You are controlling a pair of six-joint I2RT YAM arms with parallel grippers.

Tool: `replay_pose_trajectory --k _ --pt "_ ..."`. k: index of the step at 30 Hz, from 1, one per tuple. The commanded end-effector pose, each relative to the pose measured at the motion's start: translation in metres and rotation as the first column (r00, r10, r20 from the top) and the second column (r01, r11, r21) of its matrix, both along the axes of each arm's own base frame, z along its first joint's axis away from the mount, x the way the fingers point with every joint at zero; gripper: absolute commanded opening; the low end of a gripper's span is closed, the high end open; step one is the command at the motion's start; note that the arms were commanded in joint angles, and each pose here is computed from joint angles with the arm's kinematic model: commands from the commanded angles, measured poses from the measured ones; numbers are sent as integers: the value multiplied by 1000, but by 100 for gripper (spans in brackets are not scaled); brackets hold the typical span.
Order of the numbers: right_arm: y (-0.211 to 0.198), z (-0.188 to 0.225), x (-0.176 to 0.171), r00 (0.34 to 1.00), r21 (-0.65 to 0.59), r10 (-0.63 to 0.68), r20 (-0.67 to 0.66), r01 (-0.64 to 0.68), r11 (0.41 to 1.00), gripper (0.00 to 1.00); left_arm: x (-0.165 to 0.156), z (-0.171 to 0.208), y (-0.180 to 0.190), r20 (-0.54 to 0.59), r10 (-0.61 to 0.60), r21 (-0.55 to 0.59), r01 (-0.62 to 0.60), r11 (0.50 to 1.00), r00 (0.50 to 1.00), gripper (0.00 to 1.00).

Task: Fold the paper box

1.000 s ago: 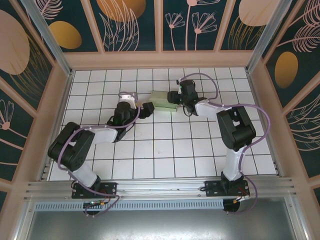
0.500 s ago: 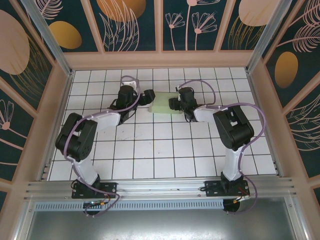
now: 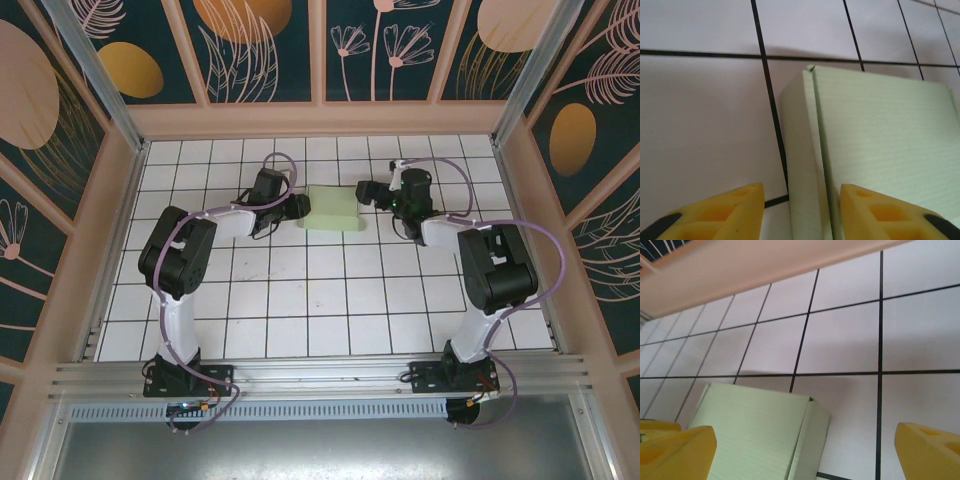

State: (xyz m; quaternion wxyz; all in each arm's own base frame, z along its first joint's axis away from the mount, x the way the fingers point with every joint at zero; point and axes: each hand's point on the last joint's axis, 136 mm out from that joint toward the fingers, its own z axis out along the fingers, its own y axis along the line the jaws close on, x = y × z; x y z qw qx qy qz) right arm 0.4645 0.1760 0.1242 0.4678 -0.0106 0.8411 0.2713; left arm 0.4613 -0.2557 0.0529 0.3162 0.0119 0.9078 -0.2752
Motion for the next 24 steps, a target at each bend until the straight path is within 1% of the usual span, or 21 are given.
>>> replay_pose_trajectory --k 1,3,7,10,14,16,21,24 --pt "6 10 -14 999 94 48 -10 -47 994 95 -4 -11 -1 -31 -25 15 25 1000 999 39" --pt "3 6 -16 999 89 38 -27 -36 995 99 -5 -16 0 -43 -16 14 17 1000 999 35" --pt "0 3 -19 999 96 23 -32 -20 995 99 -6 -17 0 -62 -3 -34 1 999 998 31" --pt "4 1 -21 998 121 42 -53 -35 992 99 -6 -17 1 -74 -4 -71 -2 998 997 29" --pt "8 -5 -22 993 167 51 -103 -34 985 93 -8 -15 2 -89 -16 -161 2 987 996 26" --pt "8 -10 -22 989 191 48 -139 -21 981 89 -10 -14 1 -87 -42 -204 23 979 995 25" --pt "11 -21 -21 970 280 58 -236 11 960 85 -13 -19 7 -104 -50 -248 23 969 993 20" --pt "18 -23 -22 960 341 95 -264 1 940 85 -14 -23 9 -118 -56 -295 19 955 991 18"
